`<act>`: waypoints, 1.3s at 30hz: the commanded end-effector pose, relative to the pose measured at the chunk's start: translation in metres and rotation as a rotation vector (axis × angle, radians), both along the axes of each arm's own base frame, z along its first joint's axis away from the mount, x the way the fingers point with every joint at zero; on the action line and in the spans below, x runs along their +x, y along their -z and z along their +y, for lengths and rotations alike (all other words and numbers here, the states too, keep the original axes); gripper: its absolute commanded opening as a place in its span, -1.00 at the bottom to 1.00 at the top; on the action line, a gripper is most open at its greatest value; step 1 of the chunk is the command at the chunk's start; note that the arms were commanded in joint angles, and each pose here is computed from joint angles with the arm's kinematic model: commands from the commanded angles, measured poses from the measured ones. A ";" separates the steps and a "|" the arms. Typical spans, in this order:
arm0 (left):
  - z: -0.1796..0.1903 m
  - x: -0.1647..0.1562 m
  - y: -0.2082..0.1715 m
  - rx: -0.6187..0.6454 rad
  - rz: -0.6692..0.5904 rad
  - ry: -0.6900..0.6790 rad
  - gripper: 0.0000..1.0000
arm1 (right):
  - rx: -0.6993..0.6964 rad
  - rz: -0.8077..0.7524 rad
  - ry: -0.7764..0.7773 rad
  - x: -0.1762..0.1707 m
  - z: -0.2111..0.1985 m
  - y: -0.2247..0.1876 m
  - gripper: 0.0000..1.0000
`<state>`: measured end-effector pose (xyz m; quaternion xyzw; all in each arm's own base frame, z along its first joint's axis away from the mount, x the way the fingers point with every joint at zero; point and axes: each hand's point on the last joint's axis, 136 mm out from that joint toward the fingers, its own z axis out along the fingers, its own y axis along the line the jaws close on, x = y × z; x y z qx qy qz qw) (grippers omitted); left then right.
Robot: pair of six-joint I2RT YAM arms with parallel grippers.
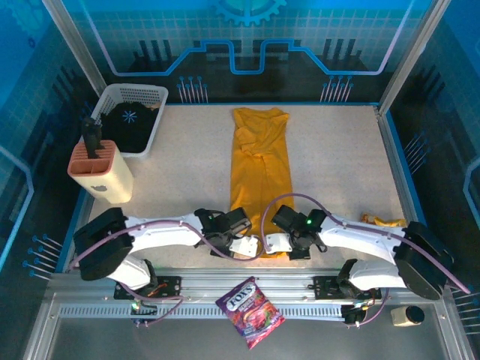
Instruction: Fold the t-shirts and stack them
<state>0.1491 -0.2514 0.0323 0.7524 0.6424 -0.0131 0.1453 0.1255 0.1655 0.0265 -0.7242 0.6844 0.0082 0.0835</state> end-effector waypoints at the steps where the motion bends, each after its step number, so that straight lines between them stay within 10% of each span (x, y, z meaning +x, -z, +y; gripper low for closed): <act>1: 0.007 -0.007 -0.025 -0.034 -0.038 -0.055 -1.00 | 0.010 -0.001 -0.035 -0.010 -0.003 -0.014 -1.00; 9: 0.016 -0.001 -0.075 -0.134 -0.153 -0.161 -1.00 | 0.078 -0.080 -0.024 -0.016 -0.010 -0.060 -1.00; 25: 0.013 0.128 -0.157 -0.364 -0.427 -0.393 -1.00 | 0.320 -0.757 0.347 0.164 0.008 -0.180 -1.00; 39: -0.004 0.245 -0.135 -0.376 -0.460 -0.363 -1.00 | 0.251 -0.811 0.497 0.267 0.001 -0.155 -1.00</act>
